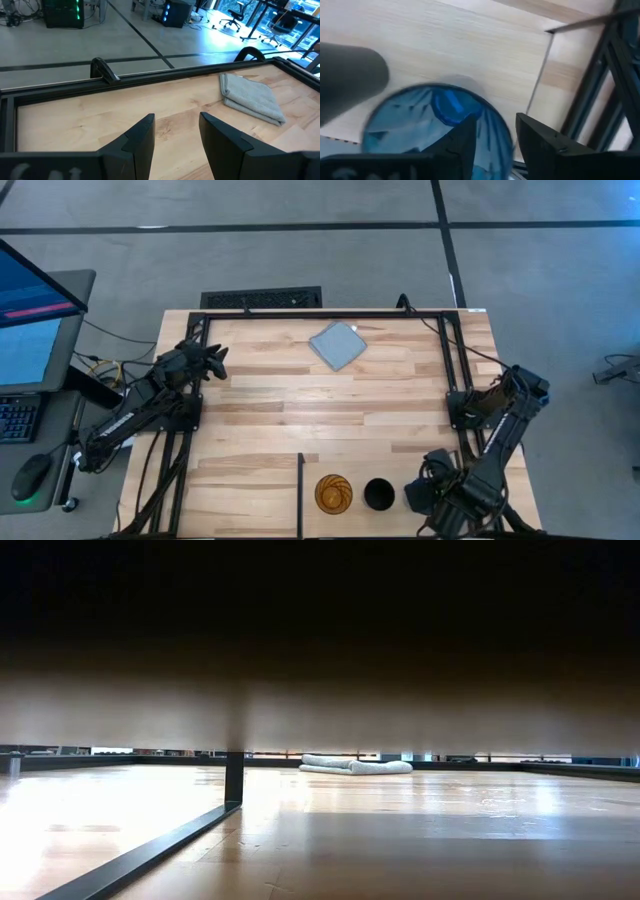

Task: Stack small to large cups/mugs on shelf
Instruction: Put the blue cup on the shelf, then return to Home Position

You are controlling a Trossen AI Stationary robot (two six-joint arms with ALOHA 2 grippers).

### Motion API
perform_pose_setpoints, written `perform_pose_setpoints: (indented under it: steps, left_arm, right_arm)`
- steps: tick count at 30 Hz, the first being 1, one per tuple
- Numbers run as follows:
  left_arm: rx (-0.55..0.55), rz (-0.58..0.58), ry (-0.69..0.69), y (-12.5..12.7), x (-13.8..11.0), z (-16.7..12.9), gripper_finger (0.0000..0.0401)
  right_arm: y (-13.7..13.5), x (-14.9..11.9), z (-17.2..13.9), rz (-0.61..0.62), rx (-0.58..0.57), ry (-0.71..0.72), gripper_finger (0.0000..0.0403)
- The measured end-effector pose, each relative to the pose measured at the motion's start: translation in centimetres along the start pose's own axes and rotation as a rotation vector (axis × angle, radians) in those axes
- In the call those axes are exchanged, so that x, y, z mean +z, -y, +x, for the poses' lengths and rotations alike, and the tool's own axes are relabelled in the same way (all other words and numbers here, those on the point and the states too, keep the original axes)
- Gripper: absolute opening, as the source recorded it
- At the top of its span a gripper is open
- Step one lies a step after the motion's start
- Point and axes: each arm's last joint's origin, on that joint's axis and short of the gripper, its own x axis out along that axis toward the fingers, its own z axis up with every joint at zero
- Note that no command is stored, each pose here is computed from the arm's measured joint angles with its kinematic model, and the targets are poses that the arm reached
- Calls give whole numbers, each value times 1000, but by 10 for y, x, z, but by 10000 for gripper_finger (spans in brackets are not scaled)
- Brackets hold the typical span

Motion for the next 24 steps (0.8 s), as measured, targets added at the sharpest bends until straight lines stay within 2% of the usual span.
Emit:
perform_pose_setpoints:
  steps: [7, 14, 24]
  left_arm:
    - [-20, 0, -6, 1, 0, 0, 146]
    - [-25, 1, -8, 1, 0, 0, 146]
    - [-25, 2, -8, 1, 0, 0, 146]
  right_arm:
    - [-6, 7, 0, -46, 8, -5, 155]
    - [-4, 8, 0, -52, -43, -29, 157]
    - [2, 13, -10, -52, -4, -27, 154]
